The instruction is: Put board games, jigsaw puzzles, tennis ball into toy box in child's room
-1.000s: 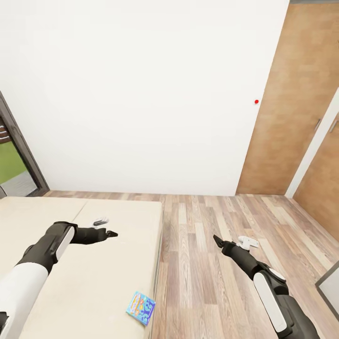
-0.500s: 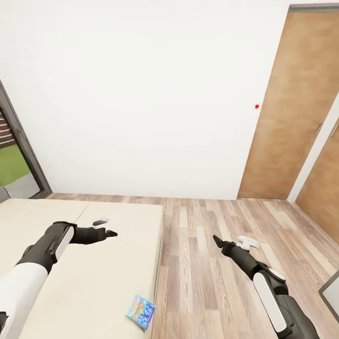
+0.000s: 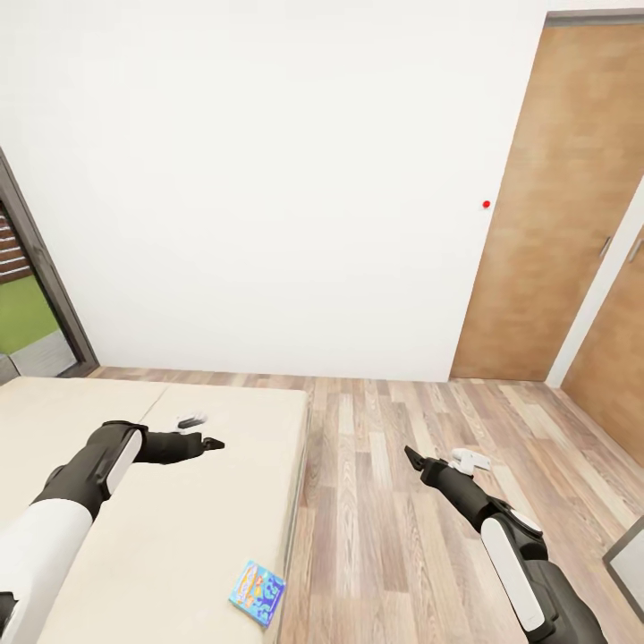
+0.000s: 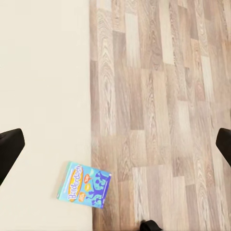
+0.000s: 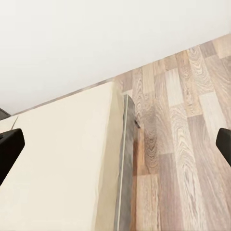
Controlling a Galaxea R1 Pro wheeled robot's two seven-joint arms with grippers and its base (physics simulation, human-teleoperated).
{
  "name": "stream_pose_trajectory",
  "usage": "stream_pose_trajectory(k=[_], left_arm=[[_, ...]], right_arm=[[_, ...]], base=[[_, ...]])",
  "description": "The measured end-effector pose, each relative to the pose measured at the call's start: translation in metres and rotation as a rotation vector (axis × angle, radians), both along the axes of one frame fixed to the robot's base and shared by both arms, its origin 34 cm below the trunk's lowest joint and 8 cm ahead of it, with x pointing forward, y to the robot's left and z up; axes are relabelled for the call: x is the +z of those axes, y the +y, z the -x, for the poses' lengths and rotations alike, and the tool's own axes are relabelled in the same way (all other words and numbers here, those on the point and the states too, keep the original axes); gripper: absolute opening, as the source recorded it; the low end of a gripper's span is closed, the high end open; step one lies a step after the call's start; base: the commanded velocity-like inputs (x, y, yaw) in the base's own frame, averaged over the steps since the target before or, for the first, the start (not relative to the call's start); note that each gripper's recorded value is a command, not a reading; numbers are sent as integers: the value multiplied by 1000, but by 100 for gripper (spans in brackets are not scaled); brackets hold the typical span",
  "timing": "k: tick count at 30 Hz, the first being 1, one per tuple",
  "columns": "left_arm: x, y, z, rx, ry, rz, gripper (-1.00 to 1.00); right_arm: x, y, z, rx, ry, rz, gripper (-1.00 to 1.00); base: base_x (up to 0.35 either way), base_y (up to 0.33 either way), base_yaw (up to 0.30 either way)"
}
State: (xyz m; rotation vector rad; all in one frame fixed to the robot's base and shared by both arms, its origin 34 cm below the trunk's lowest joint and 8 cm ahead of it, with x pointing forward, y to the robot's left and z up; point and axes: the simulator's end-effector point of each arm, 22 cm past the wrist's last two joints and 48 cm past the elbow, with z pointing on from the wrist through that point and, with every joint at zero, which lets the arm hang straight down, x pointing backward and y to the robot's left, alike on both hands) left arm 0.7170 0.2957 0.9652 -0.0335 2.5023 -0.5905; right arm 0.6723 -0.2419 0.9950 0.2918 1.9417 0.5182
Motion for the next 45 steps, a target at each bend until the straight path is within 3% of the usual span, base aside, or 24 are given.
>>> stream_pose_trajectory(k=[20,34,45], left_arm=[[2,-2,1,-4,-1,1,100],[5,-5,1,-7,-4,1,100],[7,-6,1,-7,-9,2,100]], right_arm=[[2,0,0,1,-3,0,100],[4,1,0,0,-6,-1,100],[6,1,0,2,-10,0,100]], base=[[0,-4,224],[0,-226,277],[0,-34,277]])
